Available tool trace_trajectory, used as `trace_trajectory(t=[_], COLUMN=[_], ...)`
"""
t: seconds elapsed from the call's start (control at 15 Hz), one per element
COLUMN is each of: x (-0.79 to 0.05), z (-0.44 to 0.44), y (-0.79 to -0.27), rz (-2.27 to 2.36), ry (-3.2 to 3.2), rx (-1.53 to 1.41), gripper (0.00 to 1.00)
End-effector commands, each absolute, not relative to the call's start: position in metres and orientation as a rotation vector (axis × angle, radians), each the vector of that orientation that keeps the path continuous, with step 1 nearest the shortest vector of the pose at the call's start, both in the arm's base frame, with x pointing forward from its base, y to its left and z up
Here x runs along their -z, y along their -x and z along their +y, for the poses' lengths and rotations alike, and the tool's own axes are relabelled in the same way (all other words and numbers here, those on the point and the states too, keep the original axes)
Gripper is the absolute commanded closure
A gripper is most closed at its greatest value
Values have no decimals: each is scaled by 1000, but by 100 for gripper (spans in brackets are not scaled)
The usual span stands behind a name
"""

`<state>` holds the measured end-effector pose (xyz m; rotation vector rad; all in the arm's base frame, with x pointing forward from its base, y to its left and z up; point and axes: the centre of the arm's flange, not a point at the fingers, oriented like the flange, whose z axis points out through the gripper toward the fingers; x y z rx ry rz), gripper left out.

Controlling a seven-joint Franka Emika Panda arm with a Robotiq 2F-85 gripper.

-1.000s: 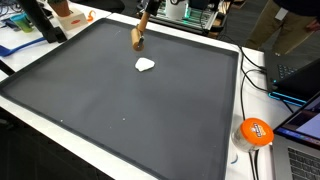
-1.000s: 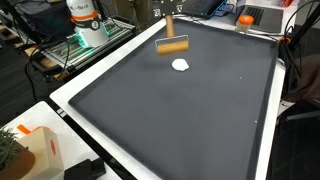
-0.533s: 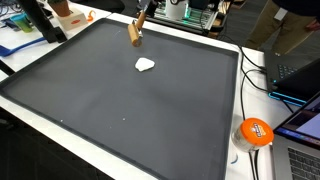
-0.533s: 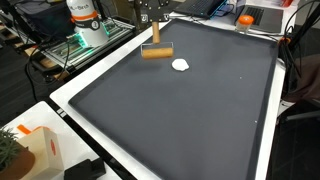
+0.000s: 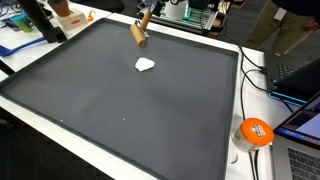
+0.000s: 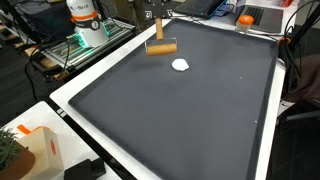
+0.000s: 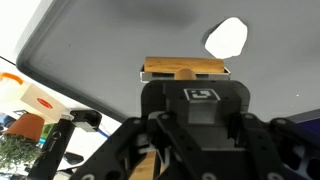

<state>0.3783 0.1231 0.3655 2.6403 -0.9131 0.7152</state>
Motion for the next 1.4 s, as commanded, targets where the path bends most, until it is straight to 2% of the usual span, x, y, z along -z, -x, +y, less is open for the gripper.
trace_trajectory(t=[0.0, 0.33, 0.93, 1.13, 1.2, 1.27, 1.33], x=[-364, -387, -376, -373, -372, -368, -369], z=[143, 164, 140, 110, 101, 117, 105], y=[-382, -372, -382, -393, -402, -394, -398], rz=[-737, -382, 385, 352, 128, 283, 219], ry=[-2732, -2916, -2937, -2891, -2895, -2903, -2902], rx=[-865, -979, -853, -839, -850, -842, -836], gripper=[78, 78, 78, 78, 78, 53, 53])
